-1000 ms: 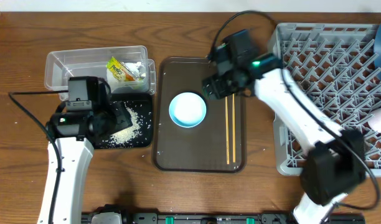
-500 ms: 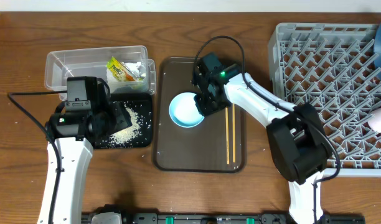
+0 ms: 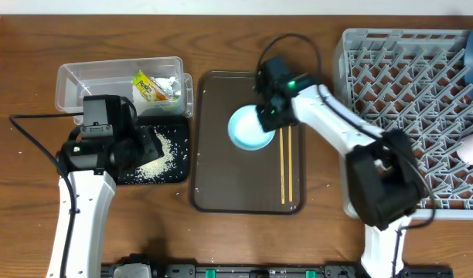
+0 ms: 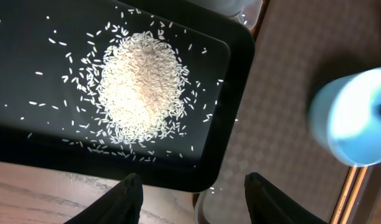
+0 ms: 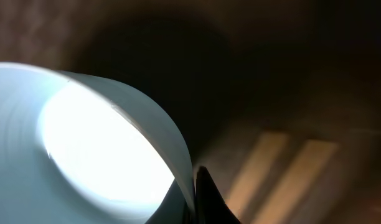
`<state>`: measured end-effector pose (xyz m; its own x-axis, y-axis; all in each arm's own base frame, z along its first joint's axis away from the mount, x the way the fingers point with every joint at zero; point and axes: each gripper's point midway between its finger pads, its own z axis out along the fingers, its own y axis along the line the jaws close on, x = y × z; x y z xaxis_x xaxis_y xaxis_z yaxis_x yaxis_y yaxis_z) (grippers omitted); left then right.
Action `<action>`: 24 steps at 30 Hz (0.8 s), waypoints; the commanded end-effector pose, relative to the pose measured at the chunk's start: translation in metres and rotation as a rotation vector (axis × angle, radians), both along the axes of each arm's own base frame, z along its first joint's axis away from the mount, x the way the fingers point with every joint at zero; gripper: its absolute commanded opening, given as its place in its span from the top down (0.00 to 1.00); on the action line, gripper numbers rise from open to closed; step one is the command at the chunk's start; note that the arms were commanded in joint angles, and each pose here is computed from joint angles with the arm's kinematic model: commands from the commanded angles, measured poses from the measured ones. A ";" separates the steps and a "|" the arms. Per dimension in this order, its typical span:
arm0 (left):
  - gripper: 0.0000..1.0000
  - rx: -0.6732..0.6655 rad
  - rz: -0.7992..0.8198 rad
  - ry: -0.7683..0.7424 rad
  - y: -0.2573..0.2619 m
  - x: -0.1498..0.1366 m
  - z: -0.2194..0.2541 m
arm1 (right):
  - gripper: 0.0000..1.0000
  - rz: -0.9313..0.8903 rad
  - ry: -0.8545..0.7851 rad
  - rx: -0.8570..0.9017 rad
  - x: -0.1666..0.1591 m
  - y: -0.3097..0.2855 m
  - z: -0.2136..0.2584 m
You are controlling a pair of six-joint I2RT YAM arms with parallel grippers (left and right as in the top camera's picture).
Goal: Sort waste into correct bins and load items into the dishwasher rack
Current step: 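Lift the bowl right and place it into the dish rack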
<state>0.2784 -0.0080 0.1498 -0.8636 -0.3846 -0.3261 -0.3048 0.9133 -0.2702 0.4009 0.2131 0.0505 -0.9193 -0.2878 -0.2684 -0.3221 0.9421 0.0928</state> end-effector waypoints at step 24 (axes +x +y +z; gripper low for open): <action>0.44 0.006 0.006 -0.004 0.002 0.000 0.002 | 0.99 -0.569 -0.599 -1.076 0.091 -0.354 0.203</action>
<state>0.2784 -0.0080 0.1498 -0.8635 -0.3846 -0.3262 -0.3049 0.9134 -0.2698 0.4994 -0.1123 0.2626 -0.7336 -0.2493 -0.6322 0.4219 0.5622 -0.7113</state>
